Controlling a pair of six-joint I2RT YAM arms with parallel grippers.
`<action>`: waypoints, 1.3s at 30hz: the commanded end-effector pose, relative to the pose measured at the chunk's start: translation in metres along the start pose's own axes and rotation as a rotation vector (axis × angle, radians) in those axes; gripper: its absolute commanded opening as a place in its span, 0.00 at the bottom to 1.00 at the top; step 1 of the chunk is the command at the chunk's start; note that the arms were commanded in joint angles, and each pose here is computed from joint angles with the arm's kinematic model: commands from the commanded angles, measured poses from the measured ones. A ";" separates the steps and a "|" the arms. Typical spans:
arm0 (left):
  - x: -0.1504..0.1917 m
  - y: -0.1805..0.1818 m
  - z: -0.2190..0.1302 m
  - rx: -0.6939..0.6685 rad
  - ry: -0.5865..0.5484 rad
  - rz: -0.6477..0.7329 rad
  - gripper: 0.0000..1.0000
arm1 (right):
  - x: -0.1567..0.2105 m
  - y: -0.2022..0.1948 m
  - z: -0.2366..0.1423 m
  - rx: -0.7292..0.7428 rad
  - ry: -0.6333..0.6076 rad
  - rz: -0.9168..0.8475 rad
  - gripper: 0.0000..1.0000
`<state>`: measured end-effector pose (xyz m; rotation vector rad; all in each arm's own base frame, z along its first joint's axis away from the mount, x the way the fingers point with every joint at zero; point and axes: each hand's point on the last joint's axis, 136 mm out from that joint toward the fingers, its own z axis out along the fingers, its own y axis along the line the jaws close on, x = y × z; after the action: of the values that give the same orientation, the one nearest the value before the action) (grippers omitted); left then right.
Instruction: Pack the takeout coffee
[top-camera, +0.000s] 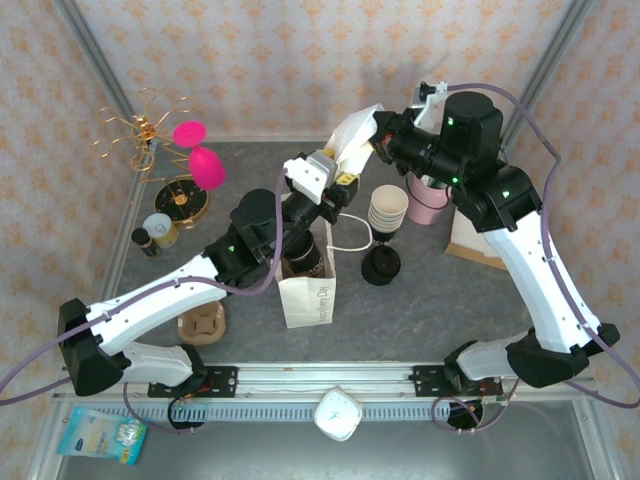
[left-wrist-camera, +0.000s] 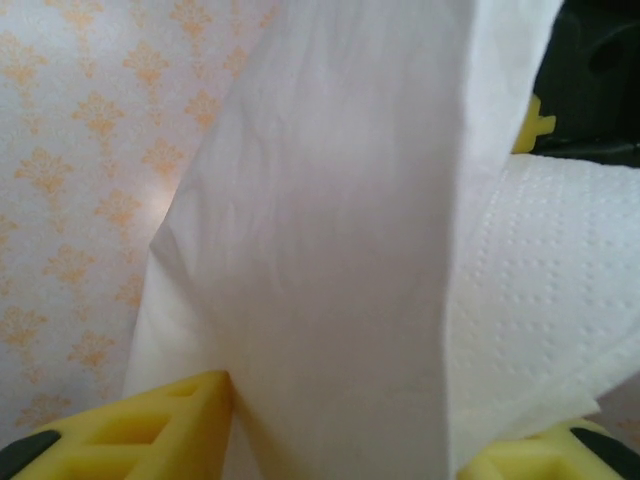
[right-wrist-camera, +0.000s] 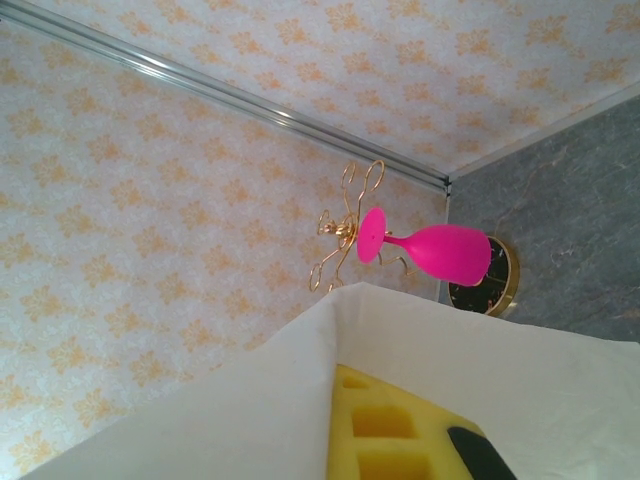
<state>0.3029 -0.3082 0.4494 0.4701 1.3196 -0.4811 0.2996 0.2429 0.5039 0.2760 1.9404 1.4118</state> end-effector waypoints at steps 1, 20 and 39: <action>-0.020 -0.005 0.001 0.022 -0.067 -0.052 0.46 | -0.002 0.017 -0.010 -0.066 -0.018 -0.002 0.00; -0.027 0.026 -0.029 -0.123 0.173 -0.321 0.00 | -0.013 0.023 -0.026 -0.035 -0.086 -0.257 0.69; 0.063 0.046 -0.108 -0.490 0.743 -0.567 0.00 | -0.021 -0.087 -0.058 0.360 -0.248 -0.469 1.00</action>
<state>0.2615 -0.2236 0.3928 -0.1495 2.1480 -0.5327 0.2919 0.1620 0.4534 0.1374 1.8867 0.7615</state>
